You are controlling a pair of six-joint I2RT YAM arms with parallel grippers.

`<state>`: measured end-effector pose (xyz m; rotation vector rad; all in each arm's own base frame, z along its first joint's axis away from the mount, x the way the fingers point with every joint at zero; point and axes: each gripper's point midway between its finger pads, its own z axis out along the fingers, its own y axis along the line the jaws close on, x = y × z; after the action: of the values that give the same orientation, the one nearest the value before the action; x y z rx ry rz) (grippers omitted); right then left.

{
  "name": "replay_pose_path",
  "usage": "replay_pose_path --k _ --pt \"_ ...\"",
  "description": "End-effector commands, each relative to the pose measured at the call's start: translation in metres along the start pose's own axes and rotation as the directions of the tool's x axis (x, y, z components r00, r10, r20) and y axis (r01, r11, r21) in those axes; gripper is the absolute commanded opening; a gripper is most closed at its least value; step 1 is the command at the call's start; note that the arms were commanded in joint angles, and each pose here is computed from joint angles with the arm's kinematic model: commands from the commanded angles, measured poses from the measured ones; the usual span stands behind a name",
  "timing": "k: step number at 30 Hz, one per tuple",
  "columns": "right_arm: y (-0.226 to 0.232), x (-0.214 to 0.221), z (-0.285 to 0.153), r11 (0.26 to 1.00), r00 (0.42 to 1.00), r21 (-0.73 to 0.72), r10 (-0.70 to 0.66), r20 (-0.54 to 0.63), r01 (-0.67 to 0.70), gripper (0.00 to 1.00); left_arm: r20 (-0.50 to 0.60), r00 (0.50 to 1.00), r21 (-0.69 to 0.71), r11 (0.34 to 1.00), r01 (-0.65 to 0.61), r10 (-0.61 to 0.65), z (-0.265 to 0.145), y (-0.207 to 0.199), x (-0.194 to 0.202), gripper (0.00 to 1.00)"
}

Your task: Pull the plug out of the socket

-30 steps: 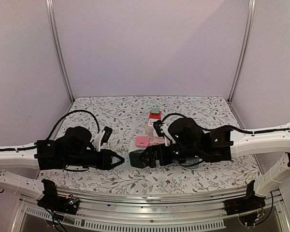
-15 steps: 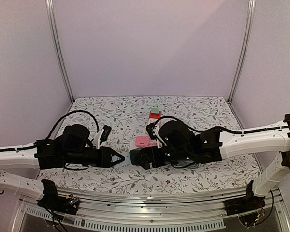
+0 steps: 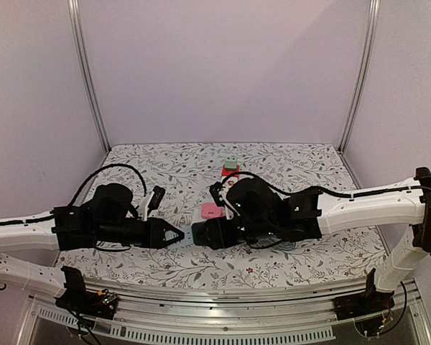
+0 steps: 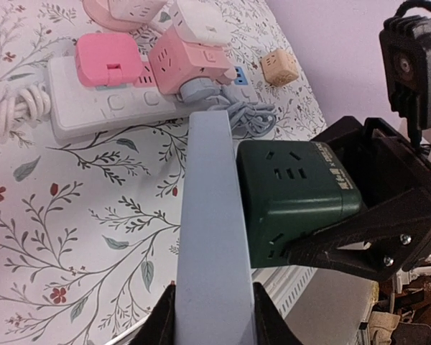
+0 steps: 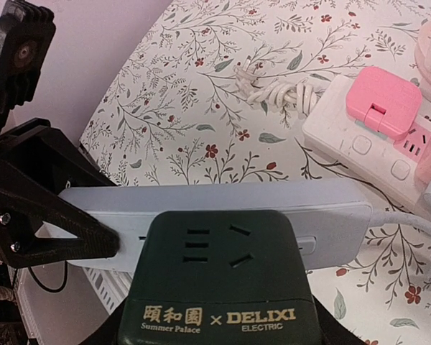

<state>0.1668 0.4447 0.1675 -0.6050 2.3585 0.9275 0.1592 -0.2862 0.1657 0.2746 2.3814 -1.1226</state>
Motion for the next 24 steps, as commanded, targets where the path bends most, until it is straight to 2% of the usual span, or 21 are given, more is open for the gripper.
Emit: replay_pose_path --k 1,5,11,20,24 --pt "0.005 -0.008 -0.003 1.0 1.0 -0.015 0.024 0.014 -0.024 0.27 0.057 0.994 0.134 0.986 -0.101 0.094 -0.006 -0.031 -0.017 0.0" --pt "-0.007 -0.009 -0.004 0.995 0.996 -0.047 0.085 -0.029 -0.087 0.2 0.043 0.988 0.181 0.971 -0.155 0.149 -0.009 -0.041 -0.013 0.0" --pt "-0.016 -0.01 -0.007 0.993 0.993 -0.049 0.109 -0.043 -0.111 0.2 0.028 0.982 0.205 0.961 -0.186 0.184 -0.009 -0.048 -0.011 0.0" --pt "-0.01 -0.01 -0.002 0.996 0.995 -0.003 0.089 -0.042 -0.089 0.18 0.055 0.994 0.087 0.992 -0.096 0.092 -0.002 -0.029 -0.024 0.0" --pt "-0.009 -0.012 0.001 0.995 0.998 0.086 0.056 -0.043 -0.052 0.17 0.053 0.996 0.047 0.996 -0.069 0.066 0.0 -0.021 -0.027 0.0"
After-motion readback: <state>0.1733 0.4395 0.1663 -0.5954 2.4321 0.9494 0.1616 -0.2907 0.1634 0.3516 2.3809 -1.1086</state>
